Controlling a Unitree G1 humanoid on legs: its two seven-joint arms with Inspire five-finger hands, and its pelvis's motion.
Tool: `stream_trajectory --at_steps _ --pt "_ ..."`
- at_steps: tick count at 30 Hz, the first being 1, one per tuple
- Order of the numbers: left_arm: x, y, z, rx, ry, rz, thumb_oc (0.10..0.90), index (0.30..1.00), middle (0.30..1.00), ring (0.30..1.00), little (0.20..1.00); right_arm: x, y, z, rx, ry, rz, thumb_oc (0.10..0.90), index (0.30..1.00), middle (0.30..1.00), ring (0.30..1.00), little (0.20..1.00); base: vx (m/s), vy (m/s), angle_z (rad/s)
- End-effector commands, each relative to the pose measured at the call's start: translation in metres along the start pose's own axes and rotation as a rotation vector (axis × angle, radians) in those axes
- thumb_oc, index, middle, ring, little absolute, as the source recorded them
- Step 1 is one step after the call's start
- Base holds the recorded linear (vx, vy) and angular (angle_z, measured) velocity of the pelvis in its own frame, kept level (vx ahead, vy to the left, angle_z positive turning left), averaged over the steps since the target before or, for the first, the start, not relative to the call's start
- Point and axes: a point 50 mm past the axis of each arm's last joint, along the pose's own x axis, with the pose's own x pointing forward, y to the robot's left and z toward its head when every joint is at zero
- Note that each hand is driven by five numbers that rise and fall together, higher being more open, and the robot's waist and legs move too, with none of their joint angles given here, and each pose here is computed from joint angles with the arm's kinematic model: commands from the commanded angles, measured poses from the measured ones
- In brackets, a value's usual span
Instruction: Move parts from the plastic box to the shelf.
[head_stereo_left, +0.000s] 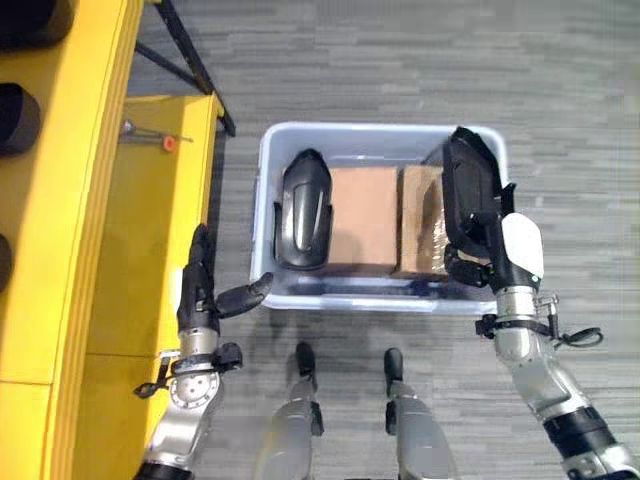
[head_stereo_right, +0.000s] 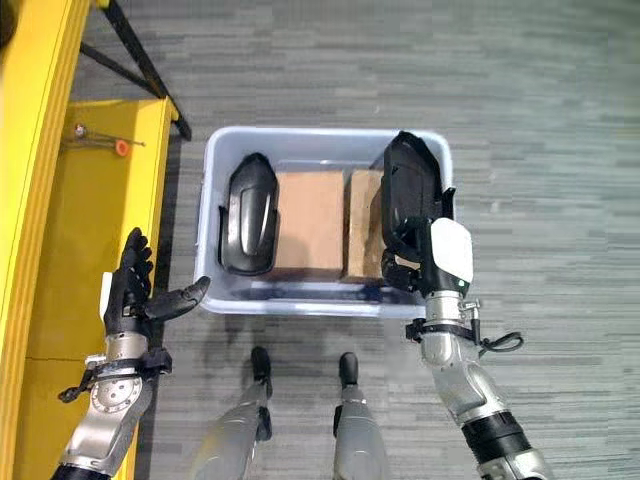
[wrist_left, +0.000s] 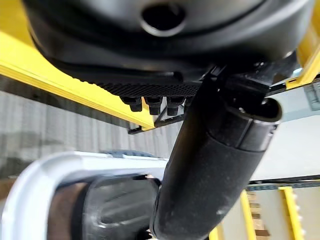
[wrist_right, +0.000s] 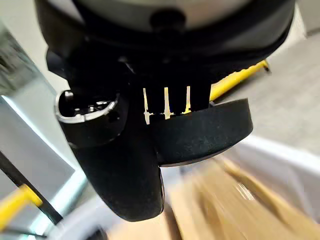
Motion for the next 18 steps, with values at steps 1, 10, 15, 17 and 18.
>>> stream_trajectory --at_steps 1,10,15,17,18 --pt "0.001 0.015 0.016 0.076 -0.113 -0.009 0.900 1.000 1.000 1.000 1.000 0.018 -0.028 0.023 -0.014 -0.208 -0.136 0.400 0.300 0.300 0.300 0.300 0.16 -0.010 -0.05" --pt "-0.023 0.022 -0.016 0.116 0.041 -0.004 0.900 1.000 1.000 1.000 1.000 -0.003 -0.023 0.045 0.082 -0.321 -0.017 0.400 0.300 0.300 0.300 0.300 0.08 -0.023 0.02" --pt "-0.027 0.020 -0.022 0.112 0.071 -0.001 0.900 1.000 1.000 1.000 1.000 -0.006 -0.015 0.052 0.130 -0.347 0.039 0.400 0.300 0.300 0.300 0.300 0.01 -0.099 0.07" --pt "-0.026 0.020 -0.020 0.105 0.058 0.015 0.900 1.000 1.000 1.000 1.000 0.003 -0.011 0.065 0.144 -0.404 0.051 0.400 0.300 0.300 0.300 0.300 -0.07 -0.303 0.19" --pt "-0.023 0.019 -0.017 0.100 0.040 0.029 0.900 1.000 1.000 1.000 1.000 0.009 -0.010 0.073 0.160 -0.435 0.052 0.400 0.300 0.300 0.300 0.300 -0.22 -0.446 0.25"
